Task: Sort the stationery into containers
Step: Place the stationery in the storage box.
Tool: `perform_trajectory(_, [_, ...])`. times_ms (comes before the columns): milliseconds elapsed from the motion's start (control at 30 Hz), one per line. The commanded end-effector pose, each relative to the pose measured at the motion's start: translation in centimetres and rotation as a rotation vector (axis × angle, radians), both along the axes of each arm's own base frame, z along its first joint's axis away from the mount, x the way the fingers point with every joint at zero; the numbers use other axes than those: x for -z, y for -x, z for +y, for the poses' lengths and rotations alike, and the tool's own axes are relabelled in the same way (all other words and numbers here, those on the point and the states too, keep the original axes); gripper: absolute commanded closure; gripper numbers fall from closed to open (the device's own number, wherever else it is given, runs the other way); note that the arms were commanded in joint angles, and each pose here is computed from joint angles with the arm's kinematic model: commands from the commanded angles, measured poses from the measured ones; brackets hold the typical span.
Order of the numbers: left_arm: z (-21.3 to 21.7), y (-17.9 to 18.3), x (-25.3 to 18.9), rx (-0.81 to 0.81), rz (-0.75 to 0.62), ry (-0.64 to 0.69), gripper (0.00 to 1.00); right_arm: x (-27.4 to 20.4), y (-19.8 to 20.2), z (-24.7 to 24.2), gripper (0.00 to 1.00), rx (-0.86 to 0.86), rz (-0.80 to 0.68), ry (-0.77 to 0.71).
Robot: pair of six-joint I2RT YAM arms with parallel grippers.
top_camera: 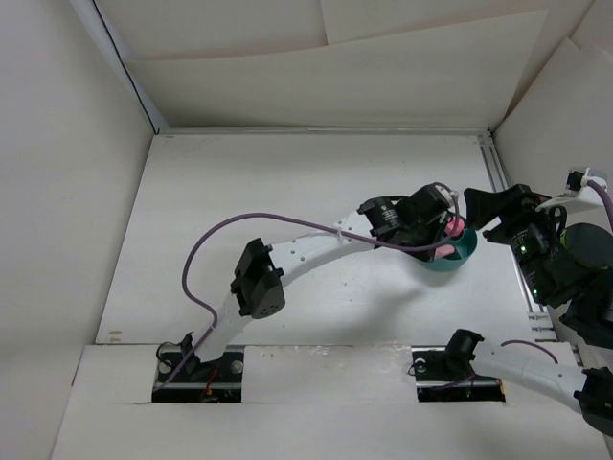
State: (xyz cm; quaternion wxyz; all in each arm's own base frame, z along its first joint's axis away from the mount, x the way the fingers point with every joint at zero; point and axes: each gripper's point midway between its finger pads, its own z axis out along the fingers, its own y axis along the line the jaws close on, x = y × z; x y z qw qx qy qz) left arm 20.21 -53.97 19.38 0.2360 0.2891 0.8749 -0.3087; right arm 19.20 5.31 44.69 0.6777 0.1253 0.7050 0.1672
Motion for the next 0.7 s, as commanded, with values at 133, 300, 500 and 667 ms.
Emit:
perform_trajectory(133, [3.6, -1.7, -0.3, -0.011, 0.01, -0.089, 1.0, -0.9, 0.3, -0.2, 0.34, -0.012, -0.02, -0.011])
perform_trajectory(300, [3.4, -2.6, 0.3, -0.028, 0.004, -0.091, 1.0, -1.1, 0.5, 0.3, 0.34, -0.047, -0.032, -0.027])
perform_trajectory(500, [2.5, -2.7, 0.9, -0.016, 0.015, -0.083, 1.0, -0.8, 0.4, 0.6, 0.34, -0.057, -0.026, -0.02])
perform_trajectory(667, [1.7, -3.1, 0.5, -0.002, 0.022, -0.042, 0.98, -0.8, 0.5, 0.5, 0.34, -0.056, -0.032, -0.027])
